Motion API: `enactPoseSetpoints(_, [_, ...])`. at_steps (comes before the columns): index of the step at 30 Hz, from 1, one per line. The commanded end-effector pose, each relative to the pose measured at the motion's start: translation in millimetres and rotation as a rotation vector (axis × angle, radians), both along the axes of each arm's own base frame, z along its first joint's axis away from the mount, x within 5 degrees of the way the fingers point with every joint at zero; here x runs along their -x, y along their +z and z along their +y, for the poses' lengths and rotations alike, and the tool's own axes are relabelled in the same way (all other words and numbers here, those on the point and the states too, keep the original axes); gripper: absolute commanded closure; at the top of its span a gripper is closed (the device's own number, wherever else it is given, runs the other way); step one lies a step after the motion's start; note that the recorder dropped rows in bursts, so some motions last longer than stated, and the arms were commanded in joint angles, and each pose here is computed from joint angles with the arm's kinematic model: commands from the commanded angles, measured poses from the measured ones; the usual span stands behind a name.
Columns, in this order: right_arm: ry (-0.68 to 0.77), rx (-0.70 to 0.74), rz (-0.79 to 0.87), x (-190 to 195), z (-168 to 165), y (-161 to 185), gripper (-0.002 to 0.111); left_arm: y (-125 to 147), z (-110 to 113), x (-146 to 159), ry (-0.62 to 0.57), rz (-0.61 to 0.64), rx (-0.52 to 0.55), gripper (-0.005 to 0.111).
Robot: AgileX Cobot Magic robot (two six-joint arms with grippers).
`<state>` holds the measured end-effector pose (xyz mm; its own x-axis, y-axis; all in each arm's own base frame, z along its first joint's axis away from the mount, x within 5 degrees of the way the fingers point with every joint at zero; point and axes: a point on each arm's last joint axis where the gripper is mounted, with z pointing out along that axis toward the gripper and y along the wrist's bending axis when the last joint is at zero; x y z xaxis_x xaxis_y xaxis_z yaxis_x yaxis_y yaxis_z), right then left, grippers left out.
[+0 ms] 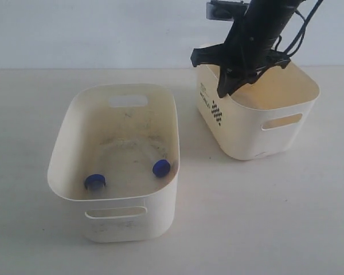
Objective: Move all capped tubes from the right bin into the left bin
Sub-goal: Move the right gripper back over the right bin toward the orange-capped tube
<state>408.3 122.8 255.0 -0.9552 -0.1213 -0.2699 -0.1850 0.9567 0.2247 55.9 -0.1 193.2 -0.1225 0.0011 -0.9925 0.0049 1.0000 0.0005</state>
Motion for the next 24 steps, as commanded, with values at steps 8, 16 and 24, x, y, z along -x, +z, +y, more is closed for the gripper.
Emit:
enactPoseSetpoints(8, [-0.174,-0.091,-0.070,-5.2,14.0,7.2,0.108,1.6,-0.1,0.0,0.001,-0.008,0.016,0.102])
enactPoseSetpoints(16, [-0.241,-0.114,-0.046,-4.9,14.1,7.2,0.108,1.6,-0.1,0.0,0.001,-0.008,0.016,0.102])
enactPoseSetpoints(24, [-0.239,-0.144,-0.062,-6.4,16.4,8.6,0.068,1.6,-0.1,0.0,0.001,-0.008,0.016,0.102])
